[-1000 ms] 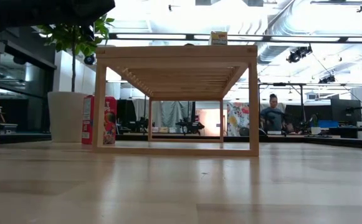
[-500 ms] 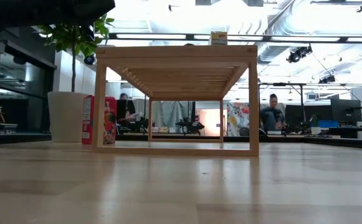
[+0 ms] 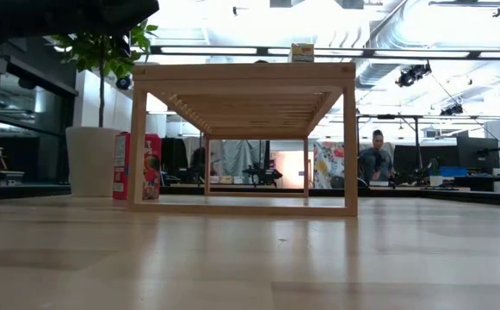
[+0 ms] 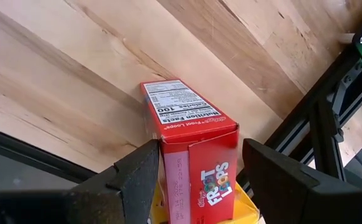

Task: Stack cereal on shelf
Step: Put the bottom red cereal box on the shelf

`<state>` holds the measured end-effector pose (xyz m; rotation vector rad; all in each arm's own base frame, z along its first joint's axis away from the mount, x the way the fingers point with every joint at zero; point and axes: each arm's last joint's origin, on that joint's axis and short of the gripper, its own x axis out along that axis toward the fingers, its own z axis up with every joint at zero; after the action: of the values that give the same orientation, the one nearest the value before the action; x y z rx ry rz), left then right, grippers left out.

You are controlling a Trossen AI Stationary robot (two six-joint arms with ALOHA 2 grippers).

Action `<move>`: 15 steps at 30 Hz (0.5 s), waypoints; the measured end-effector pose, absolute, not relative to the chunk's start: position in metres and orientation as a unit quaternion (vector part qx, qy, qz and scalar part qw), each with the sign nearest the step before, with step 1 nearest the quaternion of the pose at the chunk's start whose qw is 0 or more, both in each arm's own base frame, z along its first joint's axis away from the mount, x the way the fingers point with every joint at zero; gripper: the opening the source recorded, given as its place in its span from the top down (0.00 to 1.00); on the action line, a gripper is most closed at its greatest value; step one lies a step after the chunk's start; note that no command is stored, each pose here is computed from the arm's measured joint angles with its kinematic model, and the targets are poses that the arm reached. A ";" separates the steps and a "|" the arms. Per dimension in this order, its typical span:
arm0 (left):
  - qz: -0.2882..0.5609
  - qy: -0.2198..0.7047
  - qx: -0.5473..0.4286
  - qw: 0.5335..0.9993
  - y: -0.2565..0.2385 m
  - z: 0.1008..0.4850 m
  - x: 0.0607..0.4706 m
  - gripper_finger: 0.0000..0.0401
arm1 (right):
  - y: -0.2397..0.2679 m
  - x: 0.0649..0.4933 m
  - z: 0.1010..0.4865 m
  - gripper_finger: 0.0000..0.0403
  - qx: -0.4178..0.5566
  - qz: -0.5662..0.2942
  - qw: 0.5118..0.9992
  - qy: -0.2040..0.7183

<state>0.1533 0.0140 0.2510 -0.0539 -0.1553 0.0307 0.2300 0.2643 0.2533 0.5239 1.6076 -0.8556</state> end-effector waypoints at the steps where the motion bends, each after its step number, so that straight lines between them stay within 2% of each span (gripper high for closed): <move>1: 0.015 -0.077 -0.027 0.997 0.014 0.251 0.153 1.00 | 0.264 0.231 0.253 0.45 0.224 -0.363 0.583 0.691; 10: 0.015 -0.078 -0.027 0.996 0.014 0.251 0.153 1.00 | 0.254 0.241 0.254 0.45 0.225 -0.355 0.572 0.705; 15: 0.015 -0.078 -0.027 0.997 0.014 0.251 0.153 1.00 | 0.249 0.246 0.254 0.37 0.224 -0.352 0.571 0.707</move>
<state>0.1533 0.0140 0.2510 -0.0542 -0.1552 0.0309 0.2462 0.2486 0.2537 0.5250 1.6590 -0.8270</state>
